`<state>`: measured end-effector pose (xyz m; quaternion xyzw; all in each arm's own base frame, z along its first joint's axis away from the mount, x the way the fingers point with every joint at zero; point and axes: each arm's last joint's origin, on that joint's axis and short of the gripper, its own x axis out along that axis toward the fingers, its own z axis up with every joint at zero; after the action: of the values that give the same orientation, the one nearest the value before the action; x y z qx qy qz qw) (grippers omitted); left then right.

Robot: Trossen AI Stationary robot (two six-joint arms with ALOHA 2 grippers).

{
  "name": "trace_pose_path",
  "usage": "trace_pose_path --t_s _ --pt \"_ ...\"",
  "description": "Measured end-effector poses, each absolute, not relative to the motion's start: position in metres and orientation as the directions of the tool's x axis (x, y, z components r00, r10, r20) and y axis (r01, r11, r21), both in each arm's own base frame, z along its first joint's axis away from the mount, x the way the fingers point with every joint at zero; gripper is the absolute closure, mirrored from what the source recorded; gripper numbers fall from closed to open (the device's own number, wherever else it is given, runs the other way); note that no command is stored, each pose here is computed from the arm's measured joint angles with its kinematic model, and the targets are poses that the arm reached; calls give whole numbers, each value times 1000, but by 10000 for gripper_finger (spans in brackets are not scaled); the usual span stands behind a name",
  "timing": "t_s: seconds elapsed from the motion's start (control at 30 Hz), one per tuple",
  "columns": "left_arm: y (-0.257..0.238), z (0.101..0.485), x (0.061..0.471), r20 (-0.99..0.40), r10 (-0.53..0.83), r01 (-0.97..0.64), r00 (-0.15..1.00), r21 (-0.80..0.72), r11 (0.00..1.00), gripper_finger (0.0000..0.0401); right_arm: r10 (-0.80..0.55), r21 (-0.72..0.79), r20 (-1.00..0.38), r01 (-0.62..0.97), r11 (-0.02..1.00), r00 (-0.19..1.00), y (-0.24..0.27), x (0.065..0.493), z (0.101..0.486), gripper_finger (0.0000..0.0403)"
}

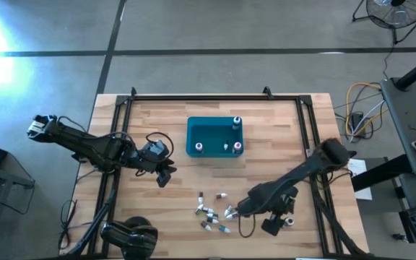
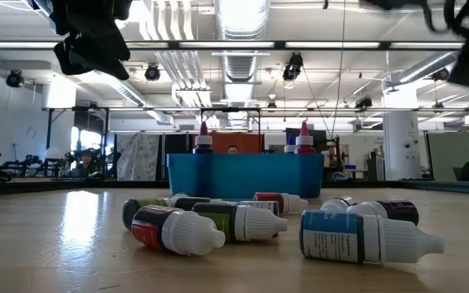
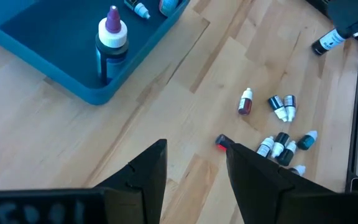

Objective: Pick & Place food coloring
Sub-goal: Put the black food coloring bottle into the blue bin

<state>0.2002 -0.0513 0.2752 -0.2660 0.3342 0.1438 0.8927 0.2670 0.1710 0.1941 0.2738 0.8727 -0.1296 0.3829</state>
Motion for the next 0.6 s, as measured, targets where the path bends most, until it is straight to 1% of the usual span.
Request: trace_pose_path --t_s 0.2,0.27,0.33,0.4,0.5,0.6 --pt "-51 275 200 -673 79 -430 736 -373 822 259 373 37 -853 672 740 -364 183 258 221 199" --pt "-51 275 200 -673 79 -430 735 -373 822 259 332 49 -897 681 731 -292 187 253 229 199" --pt "-51 275 200 -673 79 -428 735 -371 824 259 261 54 -944 682 729 -204 194 244 238 199" --pt "-51 275 200 -674 78 -428 734 -371 824 259 197 37 -969 700 713 -149 200 232 245 199" --pt "-51 275 200 -674 77 -428 735 -372 824 259 172 -5 -974 774 633 -147 206 212 247 199" --pt "-51 275 200 -674 75 -428 735 -375 822 259 165 -39 -977 871 489 -137 211 194 249 199"
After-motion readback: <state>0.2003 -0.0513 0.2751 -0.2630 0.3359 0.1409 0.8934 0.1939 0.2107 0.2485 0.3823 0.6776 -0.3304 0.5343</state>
